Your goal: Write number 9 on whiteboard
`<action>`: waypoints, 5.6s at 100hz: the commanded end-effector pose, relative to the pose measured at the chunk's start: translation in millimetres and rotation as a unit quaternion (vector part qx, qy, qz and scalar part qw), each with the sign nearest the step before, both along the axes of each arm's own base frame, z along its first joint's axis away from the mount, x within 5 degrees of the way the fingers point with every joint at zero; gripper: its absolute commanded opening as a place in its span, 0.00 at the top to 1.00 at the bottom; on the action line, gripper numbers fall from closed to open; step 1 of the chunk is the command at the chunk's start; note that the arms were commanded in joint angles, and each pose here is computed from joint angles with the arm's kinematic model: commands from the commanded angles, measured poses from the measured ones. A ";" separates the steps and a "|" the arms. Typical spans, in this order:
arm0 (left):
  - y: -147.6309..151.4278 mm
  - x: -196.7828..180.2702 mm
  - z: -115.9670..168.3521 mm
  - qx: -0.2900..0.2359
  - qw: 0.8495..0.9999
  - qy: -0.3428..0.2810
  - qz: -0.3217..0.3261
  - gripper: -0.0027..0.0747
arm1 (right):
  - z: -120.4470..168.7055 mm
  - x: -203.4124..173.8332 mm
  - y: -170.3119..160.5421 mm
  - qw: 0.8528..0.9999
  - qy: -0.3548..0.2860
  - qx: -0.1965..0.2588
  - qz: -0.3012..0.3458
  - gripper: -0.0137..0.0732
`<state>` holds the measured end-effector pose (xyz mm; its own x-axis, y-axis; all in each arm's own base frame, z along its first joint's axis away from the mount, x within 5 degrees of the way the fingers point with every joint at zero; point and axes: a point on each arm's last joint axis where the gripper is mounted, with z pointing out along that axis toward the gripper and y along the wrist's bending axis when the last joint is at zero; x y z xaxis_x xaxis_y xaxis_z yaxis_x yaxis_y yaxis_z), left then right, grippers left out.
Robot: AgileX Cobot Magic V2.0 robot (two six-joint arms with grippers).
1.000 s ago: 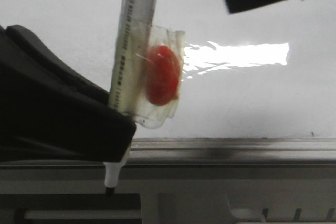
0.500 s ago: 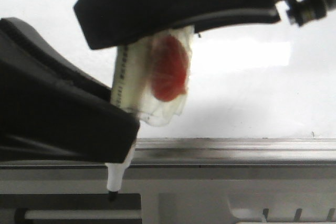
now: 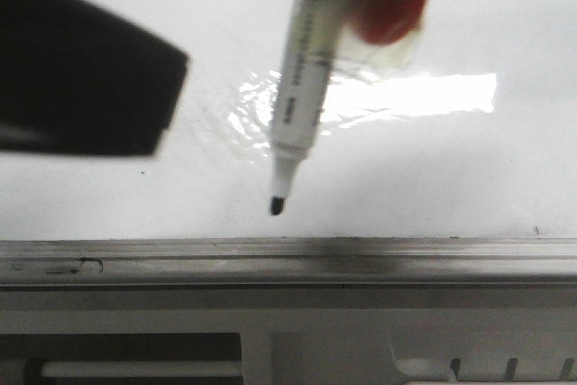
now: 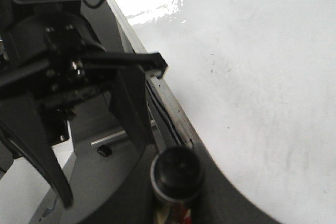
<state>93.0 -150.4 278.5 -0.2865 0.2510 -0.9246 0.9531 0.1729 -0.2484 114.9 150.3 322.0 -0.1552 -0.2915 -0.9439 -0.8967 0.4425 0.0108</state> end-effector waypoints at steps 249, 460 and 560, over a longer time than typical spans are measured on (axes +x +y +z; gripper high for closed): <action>75.1 1.0 55.2 -0.106 0.939 -0.071 0.321 0.99 | -5.6 63.4 -36.3 0.931 -0.235 0.033 -0.276 0.93; -33.7 24.9 -2.0 -0.060 0.997 -0.025 -0.033 0.48 | 22.2 -23.7 22.5 0.995 -0.093 0.035 0.014 0.91; -35.7 23.8 1.4 -0.090 0.995 -0.004 -0.041 0.99 | 13.5 -30.8 28.2 0.998 -0.038 0.019 0.040 0.81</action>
